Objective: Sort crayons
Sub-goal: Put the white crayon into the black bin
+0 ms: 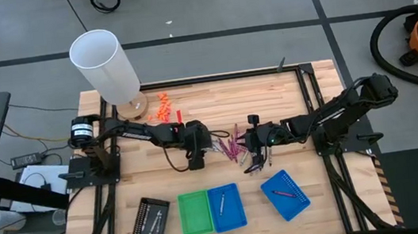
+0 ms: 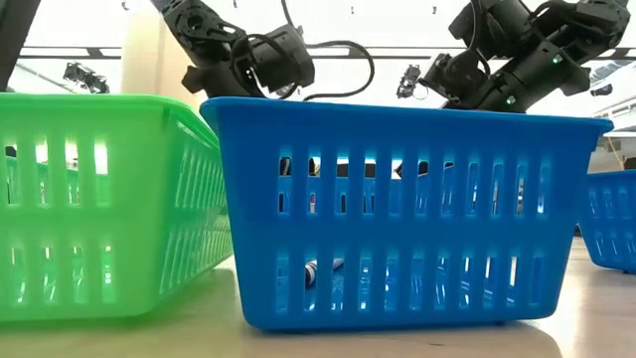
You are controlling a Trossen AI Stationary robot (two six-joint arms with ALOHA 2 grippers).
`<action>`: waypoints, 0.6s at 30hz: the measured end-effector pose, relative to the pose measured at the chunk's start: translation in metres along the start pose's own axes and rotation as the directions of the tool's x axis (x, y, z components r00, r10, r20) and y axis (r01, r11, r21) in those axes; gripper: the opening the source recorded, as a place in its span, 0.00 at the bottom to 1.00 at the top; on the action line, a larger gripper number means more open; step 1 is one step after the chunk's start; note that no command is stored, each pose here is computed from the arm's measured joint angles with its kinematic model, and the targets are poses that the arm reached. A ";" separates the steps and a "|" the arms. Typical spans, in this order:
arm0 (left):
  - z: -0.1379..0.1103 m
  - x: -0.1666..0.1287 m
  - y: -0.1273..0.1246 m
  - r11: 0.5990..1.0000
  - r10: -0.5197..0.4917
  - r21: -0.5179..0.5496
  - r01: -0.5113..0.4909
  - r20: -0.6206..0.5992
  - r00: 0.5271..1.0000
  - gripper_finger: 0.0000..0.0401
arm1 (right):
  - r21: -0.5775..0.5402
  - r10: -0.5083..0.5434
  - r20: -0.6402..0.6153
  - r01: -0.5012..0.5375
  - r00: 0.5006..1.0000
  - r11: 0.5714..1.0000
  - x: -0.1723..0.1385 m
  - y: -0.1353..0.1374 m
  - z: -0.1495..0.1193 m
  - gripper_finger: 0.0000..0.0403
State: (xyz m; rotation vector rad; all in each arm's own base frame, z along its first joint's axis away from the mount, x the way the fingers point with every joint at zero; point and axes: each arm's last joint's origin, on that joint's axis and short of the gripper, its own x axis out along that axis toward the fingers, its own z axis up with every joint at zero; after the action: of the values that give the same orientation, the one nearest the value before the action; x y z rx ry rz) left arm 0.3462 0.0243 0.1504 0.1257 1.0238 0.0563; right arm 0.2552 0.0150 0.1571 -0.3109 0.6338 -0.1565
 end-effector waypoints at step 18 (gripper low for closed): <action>-0.008 0.018 -0.004 0.997 -0.080 -0.004 0.080 -0.057 0.995 0.33 | 0.006 0.011 -0.001 -0.011 1.000 1.000 0.000 0.001 0.000 0.20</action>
State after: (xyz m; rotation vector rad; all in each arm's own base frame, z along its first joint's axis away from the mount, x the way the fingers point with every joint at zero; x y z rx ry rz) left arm 0.3489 0.0227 0.1307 0.0817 1.0845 -0.0126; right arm 0.2551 0.0157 0.1567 -0.3012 0.6360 -0.1476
